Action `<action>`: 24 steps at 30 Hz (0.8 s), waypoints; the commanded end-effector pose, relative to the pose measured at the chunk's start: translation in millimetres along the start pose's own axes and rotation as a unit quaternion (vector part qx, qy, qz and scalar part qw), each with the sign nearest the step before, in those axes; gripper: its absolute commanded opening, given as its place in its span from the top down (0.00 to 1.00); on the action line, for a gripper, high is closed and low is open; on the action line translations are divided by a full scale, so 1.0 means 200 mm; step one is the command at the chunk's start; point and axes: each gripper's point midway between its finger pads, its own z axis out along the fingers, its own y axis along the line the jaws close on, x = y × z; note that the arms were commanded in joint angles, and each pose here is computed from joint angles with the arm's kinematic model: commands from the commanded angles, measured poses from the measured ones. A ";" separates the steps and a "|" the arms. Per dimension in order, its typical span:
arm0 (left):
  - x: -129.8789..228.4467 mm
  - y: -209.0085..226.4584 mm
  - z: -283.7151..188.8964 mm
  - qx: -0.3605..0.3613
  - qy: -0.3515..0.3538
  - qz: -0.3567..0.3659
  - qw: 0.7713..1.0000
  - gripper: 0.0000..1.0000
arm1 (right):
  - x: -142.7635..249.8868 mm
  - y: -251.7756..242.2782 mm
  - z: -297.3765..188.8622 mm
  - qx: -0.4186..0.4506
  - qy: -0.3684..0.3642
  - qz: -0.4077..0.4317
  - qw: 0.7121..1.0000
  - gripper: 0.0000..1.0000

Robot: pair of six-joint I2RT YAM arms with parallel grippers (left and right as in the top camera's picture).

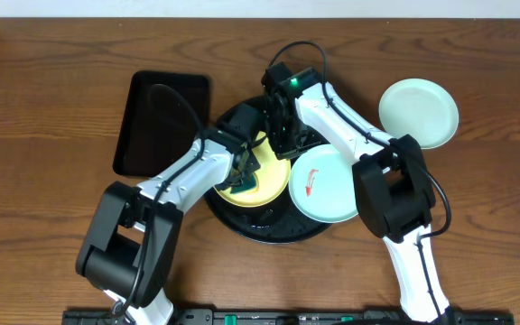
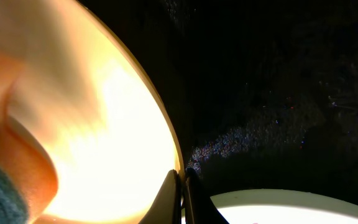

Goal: Clean dirty plates on tray and stack at the side
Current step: 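Scrub the yellow plate with the sponge while right gripper holds its rim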

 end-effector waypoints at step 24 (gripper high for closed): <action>-0.12 -0.13 -0.21 0.115 -0.047 -0.044 0.991 0.93 | -0.01 -0.08 0.00 0.036 -0.003 -0.001 0.999 0.99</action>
